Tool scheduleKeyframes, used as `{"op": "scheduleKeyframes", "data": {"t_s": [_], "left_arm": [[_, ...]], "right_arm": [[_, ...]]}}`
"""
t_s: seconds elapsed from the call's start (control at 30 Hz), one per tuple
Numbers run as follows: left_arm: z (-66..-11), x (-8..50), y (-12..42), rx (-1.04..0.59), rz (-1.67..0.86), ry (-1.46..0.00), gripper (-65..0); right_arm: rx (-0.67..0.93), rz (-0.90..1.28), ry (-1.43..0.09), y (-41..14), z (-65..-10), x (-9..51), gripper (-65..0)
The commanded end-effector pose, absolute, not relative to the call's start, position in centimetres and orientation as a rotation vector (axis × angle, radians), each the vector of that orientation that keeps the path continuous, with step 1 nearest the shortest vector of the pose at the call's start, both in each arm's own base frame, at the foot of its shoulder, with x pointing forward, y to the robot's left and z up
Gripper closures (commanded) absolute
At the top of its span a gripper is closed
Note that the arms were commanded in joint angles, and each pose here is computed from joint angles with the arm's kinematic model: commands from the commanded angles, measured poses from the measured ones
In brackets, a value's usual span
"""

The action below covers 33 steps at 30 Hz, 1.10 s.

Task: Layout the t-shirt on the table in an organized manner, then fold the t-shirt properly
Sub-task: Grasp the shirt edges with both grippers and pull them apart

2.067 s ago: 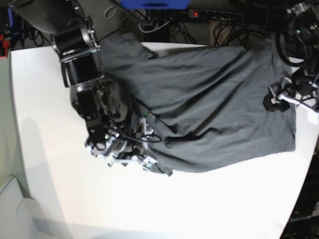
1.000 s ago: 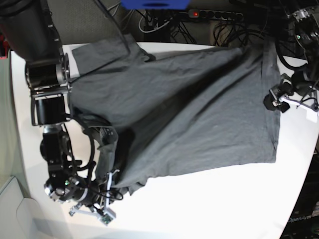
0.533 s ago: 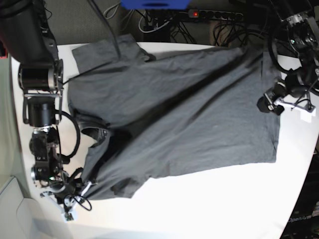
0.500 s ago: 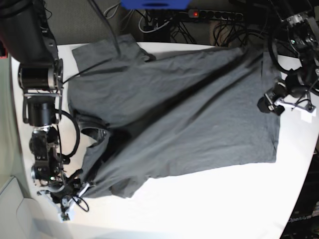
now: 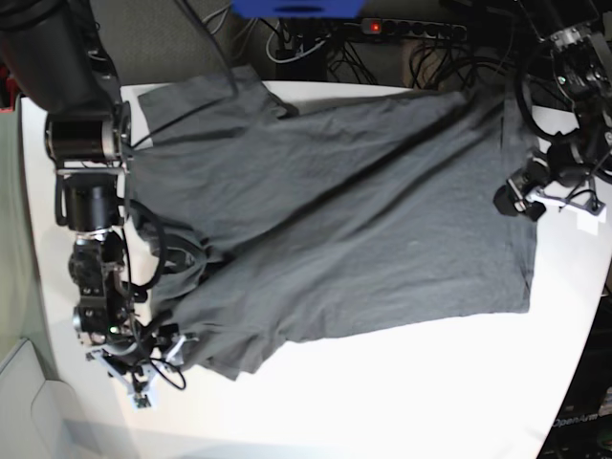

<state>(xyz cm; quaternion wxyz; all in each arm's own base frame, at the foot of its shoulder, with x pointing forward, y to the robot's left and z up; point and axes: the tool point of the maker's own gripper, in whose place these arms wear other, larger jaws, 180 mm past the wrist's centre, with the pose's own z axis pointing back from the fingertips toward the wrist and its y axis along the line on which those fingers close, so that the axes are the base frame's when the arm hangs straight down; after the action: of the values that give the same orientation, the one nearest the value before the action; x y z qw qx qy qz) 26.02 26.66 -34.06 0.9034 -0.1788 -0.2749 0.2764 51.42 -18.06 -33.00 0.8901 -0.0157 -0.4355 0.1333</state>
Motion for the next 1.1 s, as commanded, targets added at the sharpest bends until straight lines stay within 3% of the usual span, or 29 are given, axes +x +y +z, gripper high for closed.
{"op": "scheduleKeyframes", "data": {"t_s": [0.0, 0.2, 0.27, 0.37, 0.53, 0.63, 0.87, 1.07], "left_arm": [[-32.9, 26.8, 27.3, -0.375, 0.576, -0.604, -48.1], [-31.8, 29.4, 28.8, -0.341, 0.605, -0.704, -48.1], [-31.5, 30.8, 29.7, -0.327, 0.628, -0.735, -48.1], [-31.7, 32.9, 31.2, -0.304, 0.677, -0.747, -47.9], [-33.5, 36.5, 32.2, -0.245, 0.704, -0.72, -47.6], [-34.5, 38.8, 30.9, -0.163, 0.612, -0.72, -45.8], [-38.7, 40.6, 30.0, 0.03, 0.461, -0.682, -24.5], [-42.9, 39.1, 33.2, 0.164, 0.474, -0.651, -21.7]], "right_arm": [[-0.032, 0.299, -0.937, -17.9, -30.9, 52.4, -36.6], [-0.035, 0.372, -0.9, -17.3, -31.4, 50.5, -36.4], [-0.064, 0.413, -0.922, -18.0, -31.2, 49.0, -33.2], [-0.081, 0.451, -0.966, -17.4, -30.4, 47.5, -23.3], [-0.105, 0.488, -0.967, -16.5, -30.2, 44.4, -1.0], [-0.095, 0.502, -0.967, -15.5, -30.3, 42.9, 0.0], [-0.055, 0.507, -0.904, -13.6, -32.7, 39.5, 0.0], [-0.019, 0.491, -0.829, -13.2, -35.8, 38.1, 0.0]]}}
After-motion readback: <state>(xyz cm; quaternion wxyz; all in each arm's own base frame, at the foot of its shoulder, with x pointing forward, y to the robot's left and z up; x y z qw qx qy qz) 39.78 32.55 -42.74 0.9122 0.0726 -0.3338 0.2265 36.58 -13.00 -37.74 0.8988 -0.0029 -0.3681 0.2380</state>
